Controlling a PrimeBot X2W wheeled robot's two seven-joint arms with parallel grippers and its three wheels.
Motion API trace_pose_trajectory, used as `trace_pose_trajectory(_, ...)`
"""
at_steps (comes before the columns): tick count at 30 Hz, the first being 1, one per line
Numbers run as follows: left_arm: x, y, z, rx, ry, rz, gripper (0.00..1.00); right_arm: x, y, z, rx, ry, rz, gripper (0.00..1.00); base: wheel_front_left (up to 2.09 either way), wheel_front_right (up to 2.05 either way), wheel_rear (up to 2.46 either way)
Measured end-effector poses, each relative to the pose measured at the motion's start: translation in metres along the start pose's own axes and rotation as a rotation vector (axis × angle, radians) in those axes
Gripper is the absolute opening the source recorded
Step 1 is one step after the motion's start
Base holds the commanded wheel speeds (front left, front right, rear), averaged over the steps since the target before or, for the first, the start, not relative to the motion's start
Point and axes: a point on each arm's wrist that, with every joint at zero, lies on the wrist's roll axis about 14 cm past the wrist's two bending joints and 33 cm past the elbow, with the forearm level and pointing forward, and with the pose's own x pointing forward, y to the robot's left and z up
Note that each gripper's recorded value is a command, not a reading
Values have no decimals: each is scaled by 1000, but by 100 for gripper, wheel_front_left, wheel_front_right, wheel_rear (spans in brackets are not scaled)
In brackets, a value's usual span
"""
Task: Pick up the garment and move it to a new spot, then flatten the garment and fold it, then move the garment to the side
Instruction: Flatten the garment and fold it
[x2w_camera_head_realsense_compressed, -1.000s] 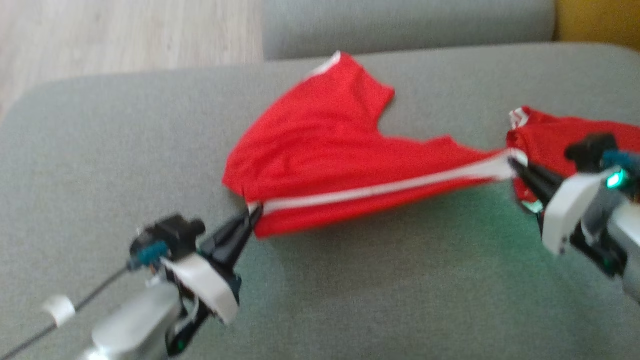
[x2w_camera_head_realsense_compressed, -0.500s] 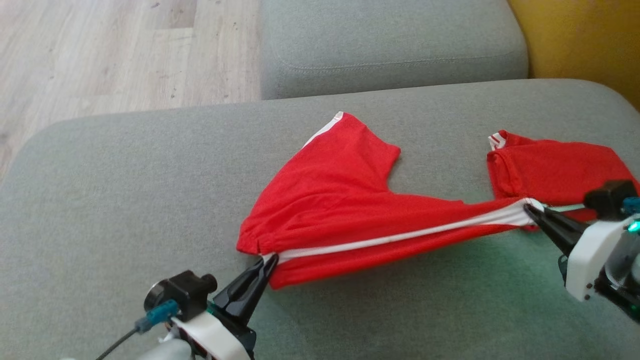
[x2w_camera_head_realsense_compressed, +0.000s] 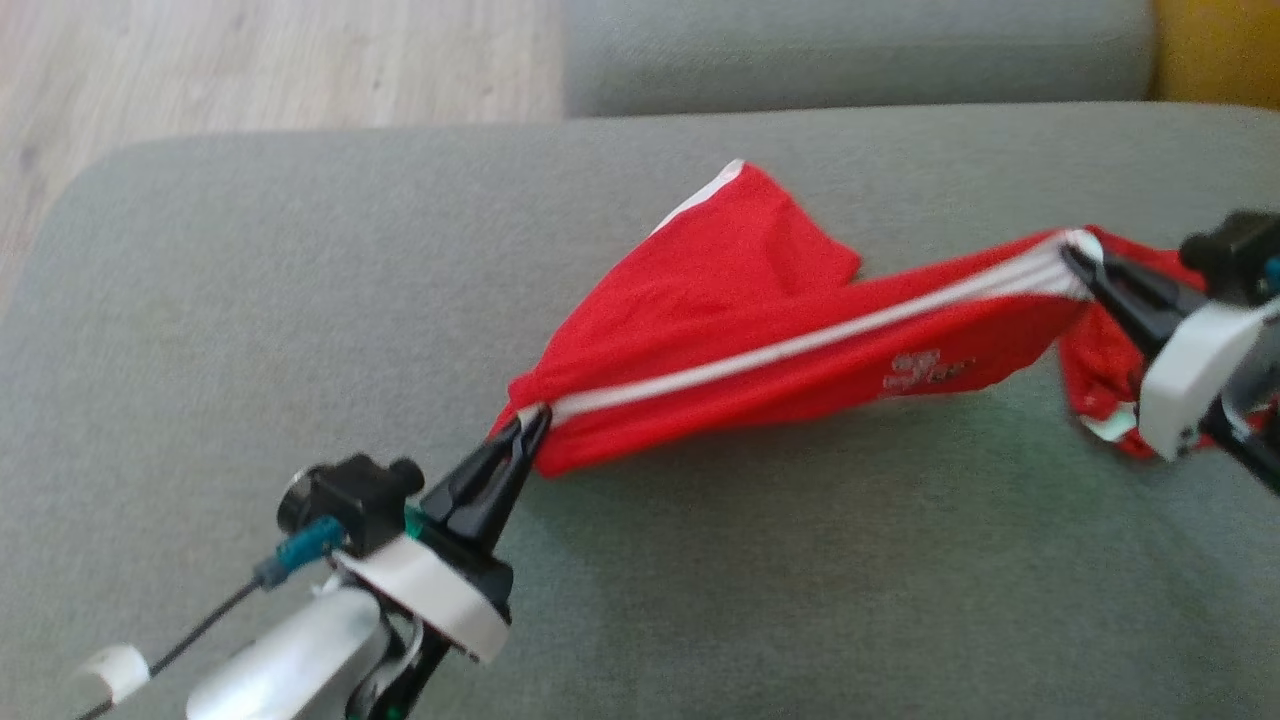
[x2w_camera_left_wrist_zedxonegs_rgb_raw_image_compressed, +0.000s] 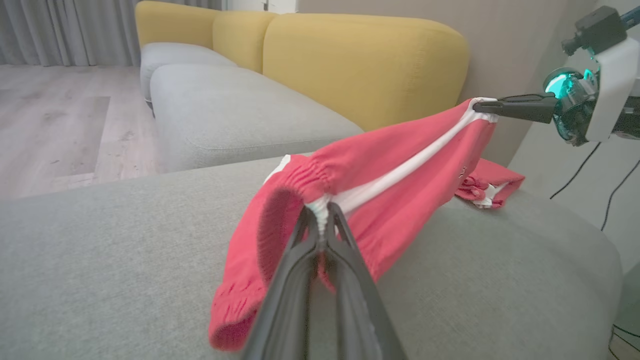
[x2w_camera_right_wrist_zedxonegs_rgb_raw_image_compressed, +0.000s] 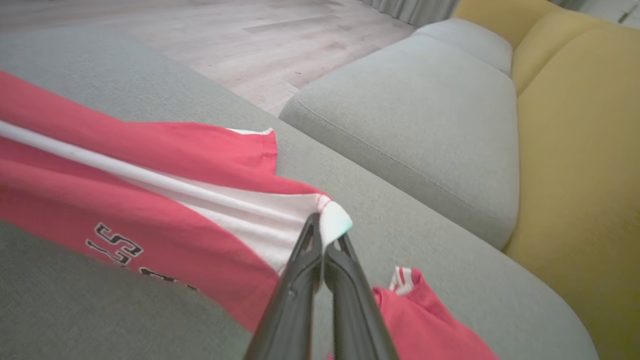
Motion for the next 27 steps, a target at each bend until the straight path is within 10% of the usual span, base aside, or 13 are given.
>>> trace_pose_trajectory(27, 25, 70, -38, -72, 134, 162, 0, 173, 34, 39, -224, 6, 186, 0, 0, 0, 0)
